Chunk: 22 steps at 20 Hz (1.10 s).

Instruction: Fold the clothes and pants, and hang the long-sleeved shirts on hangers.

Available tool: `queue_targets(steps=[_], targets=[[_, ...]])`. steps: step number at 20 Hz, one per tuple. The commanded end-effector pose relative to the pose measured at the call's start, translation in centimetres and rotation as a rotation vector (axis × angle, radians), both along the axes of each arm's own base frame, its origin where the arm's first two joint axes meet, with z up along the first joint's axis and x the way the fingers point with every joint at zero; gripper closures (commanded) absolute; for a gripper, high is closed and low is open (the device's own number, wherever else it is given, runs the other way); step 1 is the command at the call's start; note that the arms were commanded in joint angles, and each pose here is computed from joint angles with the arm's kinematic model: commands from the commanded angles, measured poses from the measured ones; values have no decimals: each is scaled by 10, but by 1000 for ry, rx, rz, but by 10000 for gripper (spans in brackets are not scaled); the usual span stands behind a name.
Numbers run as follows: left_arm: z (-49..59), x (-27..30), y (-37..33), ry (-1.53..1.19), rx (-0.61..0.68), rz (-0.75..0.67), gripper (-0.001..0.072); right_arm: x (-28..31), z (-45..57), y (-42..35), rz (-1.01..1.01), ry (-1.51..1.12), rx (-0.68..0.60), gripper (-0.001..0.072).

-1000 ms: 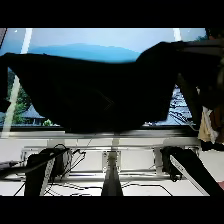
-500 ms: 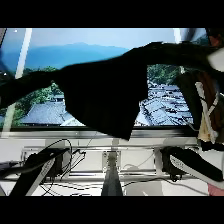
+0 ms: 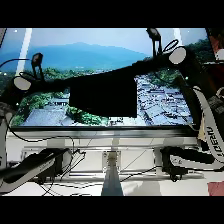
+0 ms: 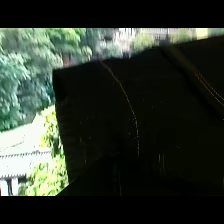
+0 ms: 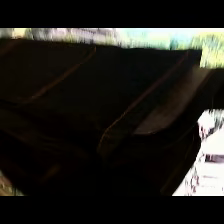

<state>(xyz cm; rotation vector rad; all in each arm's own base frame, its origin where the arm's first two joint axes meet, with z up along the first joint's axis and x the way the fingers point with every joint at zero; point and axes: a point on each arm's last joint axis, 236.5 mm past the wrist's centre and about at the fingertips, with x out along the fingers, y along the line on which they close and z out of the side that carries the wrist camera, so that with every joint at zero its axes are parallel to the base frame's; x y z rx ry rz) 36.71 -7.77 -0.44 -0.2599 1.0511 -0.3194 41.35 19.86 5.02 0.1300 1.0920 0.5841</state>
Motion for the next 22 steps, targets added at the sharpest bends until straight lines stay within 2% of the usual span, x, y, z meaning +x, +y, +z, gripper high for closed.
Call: queue_targets(steps=[1, 3, 6, 8, 9, 10, 11, 12, 13, 14, 15, 17, 18, 22], targets=[[-28, -64, -4, 254, 47, -173, 694, -78, -49, -14, 97, 325, -90, 698], [-36, -98, -3, 388, 63, -244, 694, -137, -85, -22, 121, 551, -120, 698], [-52, -112, -8, 445, 61, -270, 694, -206, -123, -14, 122, 754, -89, 697], [-64, -116, -11, 482, 59, -277, 693, -230, -134, -5, 124, 805, -69, 697], [-70, -115, -10, 492, 58, -272, 690, -232, -137, 0, 106, 808, -60, 670], [-75, -113, -10, 497, 59, -267, 614, -228, -137, 5, 83, 801, -52, 532], [-78, -110, -9, 496, 59, -260, 345, -224, -135, 10, 78, 789, -31, 390], [-79, -108, -10, 489, 58, -254, 87, -218, -129, 15, 78, 774, -16, 305], [-79, -104, -11, 475, 53, -246, 17, -213, -123, 17, 89, 763, -9, 218], [-78, -101, -12, 464, 49, -241, 17, -209, -113, 19, 109, 754, -6, 99], [-76, -98, -11, 454, 51, -239, 17, -203, -104, 20, 131, 739, -9, 67], [-71, -90, -11, 431, 54, -235, 17, -185, -86, 11, 181, 654, -73, 69], [-68, -87, -10, 417, 59, -235, 18, -170, -78, -2, 188, 578, -144, 91], [-32, -47, 14, 228, 147, -184, 18, -116, -43, -96, 146, 271, -479, 91]])
